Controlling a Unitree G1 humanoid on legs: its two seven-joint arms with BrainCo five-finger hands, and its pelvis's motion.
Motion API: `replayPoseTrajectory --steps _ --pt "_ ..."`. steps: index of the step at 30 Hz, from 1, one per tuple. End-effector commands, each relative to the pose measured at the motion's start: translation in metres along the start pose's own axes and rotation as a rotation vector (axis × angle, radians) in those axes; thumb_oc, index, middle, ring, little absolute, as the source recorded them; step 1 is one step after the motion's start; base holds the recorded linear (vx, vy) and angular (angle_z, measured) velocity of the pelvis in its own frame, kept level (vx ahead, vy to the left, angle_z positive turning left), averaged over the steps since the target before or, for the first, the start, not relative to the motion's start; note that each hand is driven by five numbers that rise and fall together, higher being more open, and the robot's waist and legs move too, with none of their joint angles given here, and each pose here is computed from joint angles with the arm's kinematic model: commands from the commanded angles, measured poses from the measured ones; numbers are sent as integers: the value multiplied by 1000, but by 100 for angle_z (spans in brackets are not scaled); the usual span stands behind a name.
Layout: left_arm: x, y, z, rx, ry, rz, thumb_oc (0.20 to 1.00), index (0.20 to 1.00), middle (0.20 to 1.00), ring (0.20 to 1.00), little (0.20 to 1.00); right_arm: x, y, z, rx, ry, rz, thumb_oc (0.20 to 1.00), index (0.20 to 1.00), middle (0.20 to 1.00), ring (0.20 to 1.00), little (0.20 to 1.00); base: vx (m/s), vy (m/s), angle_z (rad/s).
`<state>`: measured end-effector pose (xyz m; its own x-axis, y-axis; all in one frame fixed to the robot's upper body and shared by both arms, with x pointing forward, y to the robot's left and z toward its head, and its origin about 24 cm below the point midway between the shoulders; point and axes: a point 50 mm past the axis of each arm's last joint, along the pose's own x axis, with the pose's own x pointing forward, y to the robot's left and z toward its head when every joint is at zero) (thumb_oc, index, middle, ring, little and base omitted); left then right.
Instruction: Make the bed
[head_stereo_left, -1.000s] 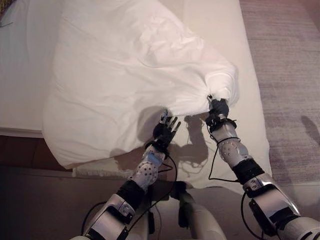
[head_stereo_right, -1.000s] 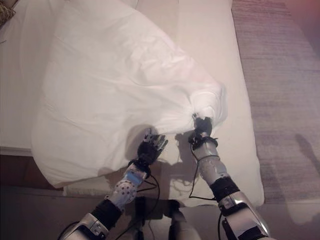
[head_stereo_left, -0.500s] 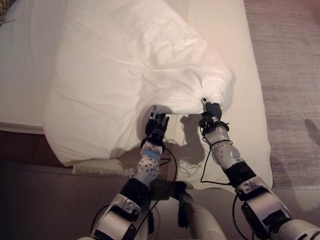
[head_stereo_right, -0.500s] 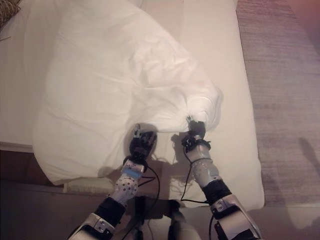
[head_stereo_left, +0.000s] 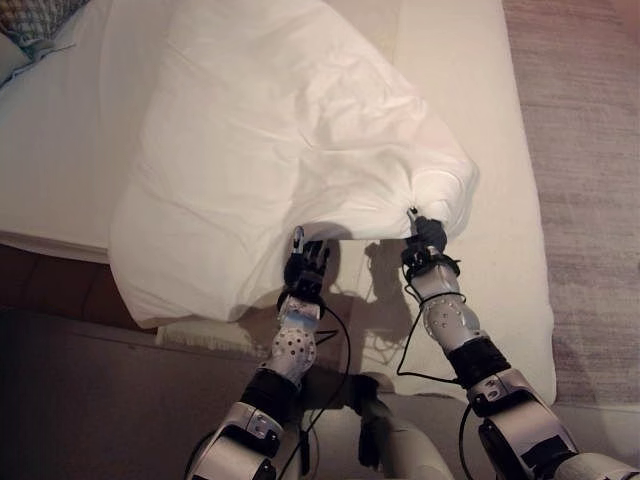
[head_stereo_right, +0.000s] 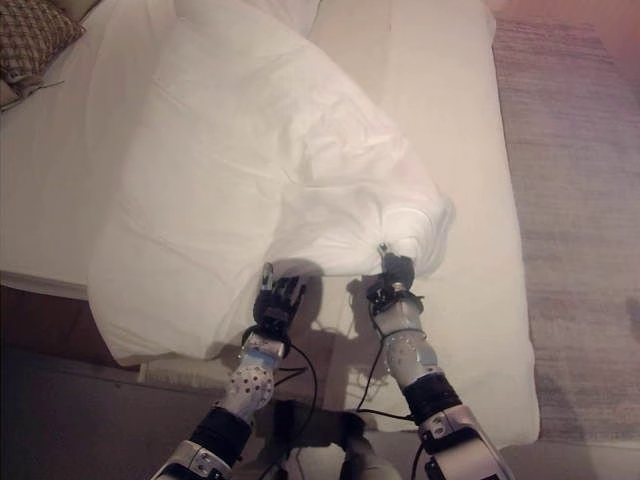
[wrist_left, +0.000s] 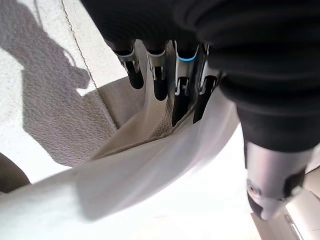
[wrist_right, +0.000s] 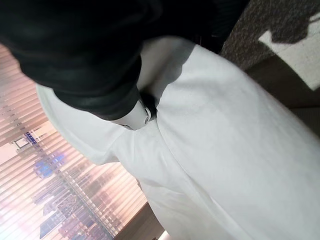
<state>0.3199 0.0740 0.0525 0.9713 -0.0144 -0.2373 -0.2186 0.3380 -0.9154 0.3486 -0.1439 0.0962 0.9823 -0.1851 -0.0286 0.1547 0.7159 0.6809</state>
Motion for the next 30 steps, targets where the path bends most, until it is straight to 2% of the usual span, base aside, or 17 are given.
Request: replayPoseTrajectory --steps 1,10,21,25,30 --pt "-3 48 103 -82 -446 174 1000 1000 1000 1000 1000 -4 -61 72 17 -365 -253 200 200 200 200 200 13 -7 11" --pt "-8 60 126 -138 -543 244 1000 1000 1000 1000 1000 -16 -88 99 120 -511 -414 200 200 200 200 200 16 -4 6" --pt "-7 66 128 -158 -538 276 1000 1000 1000 1000 1000 -25 -99 127 282 -663 -488 200 200 200 200 200 1 1 1" --pt "-6 67 124 -136 -516 278 1000 1000 1000 1000 1000 -25 -99 123 233 -630 -468 200 200 200 200 200 4 6 -1" --pt "0 57 112 -59 -433 233 1000 1000 1000 1000 1000 -28 -91 90 199 -484 -371 200 200 200 200 200 -10 10 -12"
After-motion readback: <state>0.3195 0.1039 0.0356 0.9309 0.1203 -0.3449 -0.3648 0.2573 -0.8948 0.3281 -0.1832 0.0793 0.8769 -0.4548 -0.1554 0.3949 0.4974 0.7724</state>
